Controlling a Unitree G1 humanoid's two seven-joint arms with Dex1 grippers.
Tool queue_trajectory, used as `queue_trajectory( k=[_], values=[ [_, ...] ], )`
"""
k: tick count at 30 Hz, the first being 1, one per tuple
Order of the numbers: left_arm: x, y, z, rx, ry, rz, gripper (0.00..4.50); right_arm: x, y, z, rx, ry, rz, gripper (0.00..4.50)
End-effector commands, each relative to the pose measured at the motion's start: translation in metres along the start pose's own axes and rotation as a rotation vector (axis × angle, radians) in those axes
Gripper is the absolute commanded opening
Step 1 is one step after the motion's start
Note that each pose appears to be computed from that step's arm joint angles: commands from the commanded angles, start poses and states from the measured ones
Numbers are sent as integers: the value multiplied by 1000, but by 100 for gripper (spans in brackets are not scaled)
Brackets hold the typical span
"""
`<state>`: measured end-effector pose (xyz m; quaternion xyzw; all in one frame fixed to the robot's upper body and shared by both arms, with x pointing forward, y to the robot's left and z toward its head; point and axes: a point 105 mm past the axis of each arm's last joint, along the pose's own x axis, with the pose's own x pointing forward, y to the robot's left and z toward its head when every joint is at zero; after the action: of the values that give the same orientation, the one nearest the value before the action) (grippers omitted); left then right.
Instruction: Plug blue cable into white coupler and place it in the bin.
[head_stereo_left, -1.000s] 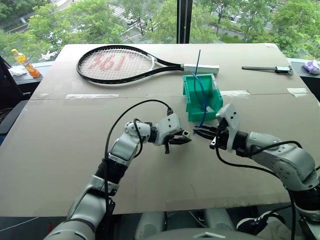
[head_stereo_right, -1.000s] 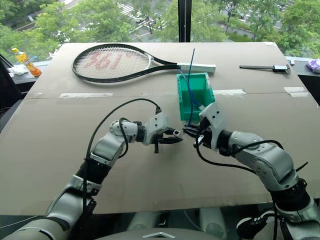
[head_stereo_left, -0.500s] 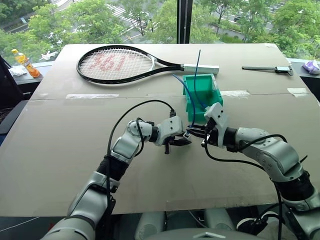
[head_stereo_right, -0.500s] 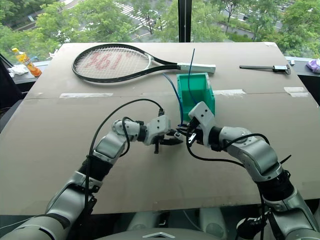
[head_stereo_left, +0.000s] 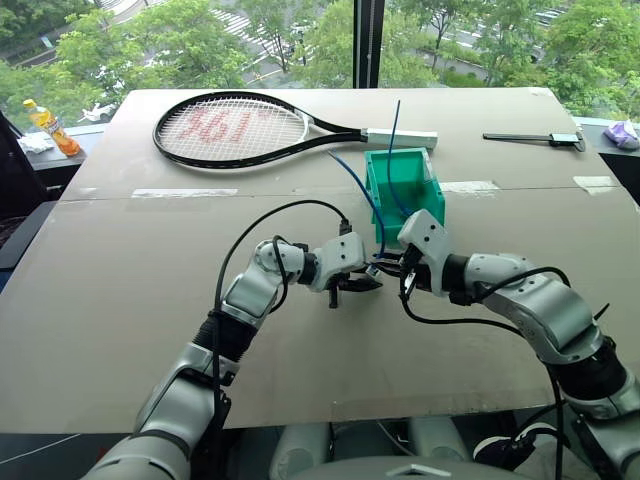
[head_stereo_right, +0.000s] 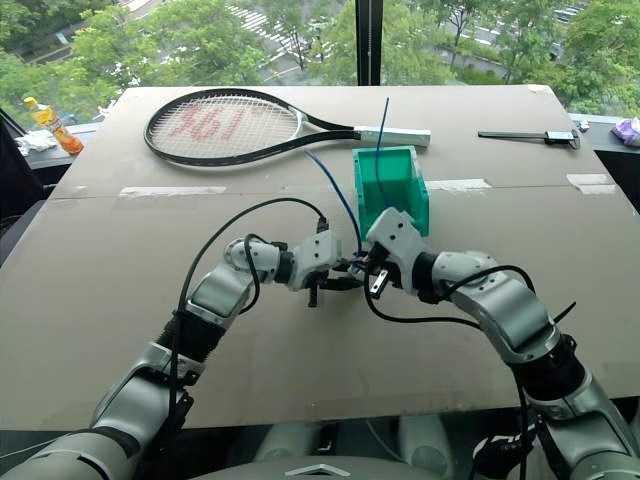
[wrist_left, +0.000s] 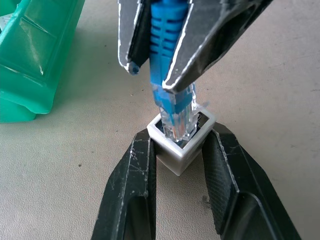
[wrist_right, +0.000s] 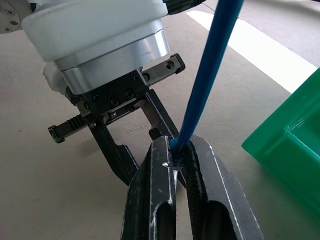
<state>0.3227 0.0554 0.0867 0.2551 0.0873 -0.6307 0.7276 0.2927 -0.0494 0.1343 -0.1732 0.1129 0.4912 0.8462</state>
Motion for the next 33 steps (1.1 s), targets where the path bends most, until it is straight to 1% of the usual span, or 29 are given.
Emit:
queue_trajectory(
  k=[1, 9, 16, 22, 26, 33],
  values=[
    [0, 2, 8, 30, -15, 6, 73, 0, 3, -18, 11, 110, 8, 0],
    [2, 3, 9, 33, -18, 9, 73, 1, 8, -5, -13, 123, 22, 0],
    [4, 2, 10, 33, -24, 11, 73, 4, 7, -10, -37, 181, 26, 0],
    [5, 2, 11, 32, -28, 13, 73, 8, 14, -12, -13, 190, 80, 0],
    [6, 2, 11, 31, -31, 13, 73, 11, 22, -15, 36, 187, 126, 0],
    [5, 4, 11, 30, -29, 22, 73, 7, 18, -17, 43, 204, 109, 0]
  ],
)
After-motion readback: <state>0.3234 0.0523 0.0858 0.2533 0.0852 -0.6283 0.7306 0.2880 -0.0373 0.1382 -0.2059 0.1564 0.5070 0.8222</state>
